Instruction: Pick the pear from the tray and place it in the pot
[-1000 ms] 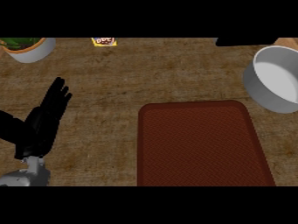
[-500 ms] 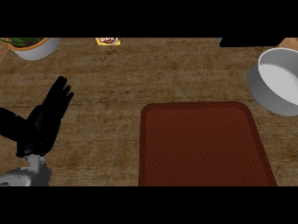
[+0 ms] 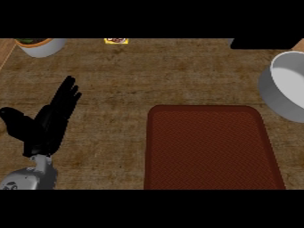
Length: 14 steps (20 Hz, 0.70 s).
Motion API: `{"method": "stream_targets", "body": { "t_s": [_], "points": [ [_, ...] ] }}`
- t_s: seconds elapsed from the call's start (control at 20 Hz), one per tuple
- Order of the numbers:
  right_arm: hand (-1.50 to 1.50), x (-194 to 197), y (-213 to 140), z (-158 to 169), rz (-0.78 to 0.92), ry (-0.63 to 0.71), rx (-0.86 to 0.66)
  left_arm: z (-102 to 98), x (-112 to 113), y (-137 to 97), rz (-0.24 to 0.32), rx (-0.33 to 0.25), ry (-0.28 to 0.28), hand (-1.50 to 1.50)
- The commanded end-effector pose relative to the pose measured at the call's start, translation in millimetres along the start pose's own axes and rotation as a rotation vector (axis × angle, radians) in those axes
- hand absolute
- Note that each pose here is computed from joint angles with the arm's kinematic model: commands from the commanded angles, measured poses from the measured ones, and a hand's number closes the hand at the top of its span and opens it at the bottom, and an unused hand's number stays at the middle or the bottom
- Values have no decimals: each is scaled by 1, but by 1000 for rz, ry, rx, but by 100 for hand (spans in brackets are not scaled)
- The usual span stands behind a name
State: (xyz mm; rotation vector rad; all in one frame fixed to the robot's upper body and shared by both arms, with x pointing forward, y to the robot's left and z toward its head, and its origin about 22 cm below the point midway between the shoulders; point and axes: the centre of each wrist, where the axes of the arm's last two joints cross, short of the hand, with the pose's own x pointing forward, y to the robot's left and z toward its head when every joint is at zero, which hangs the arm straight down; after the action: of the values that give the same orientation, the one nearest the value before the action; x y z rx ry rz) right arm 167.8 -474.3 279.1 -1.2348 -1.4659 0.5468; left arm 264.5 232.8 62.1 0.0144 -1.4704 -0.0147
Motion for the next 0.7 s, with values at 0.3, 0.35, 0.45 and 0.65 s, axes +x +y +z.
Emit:
{"method": "stream_targets", "body": {
  "t_s": [0.3, 0.35, 0.45, 0.65],
  "points": [
    [150, 10, 31, -59, 6, 100, 64, -6, 19, -10, 7, -14, 8, 0],
    [150, 7, 43, -70, 6, 102, 69, -4, -11, -3, 15, -23, -18, 0],
    [150, 0, 62, -74, -5, 90, 91, -3, 6, -7, 0, 0, -15, 0],
    [150, 5, 92, -80, 94, 38, 162, 2, -4, -9, 4, -2, -5, 0]
  ]
}}
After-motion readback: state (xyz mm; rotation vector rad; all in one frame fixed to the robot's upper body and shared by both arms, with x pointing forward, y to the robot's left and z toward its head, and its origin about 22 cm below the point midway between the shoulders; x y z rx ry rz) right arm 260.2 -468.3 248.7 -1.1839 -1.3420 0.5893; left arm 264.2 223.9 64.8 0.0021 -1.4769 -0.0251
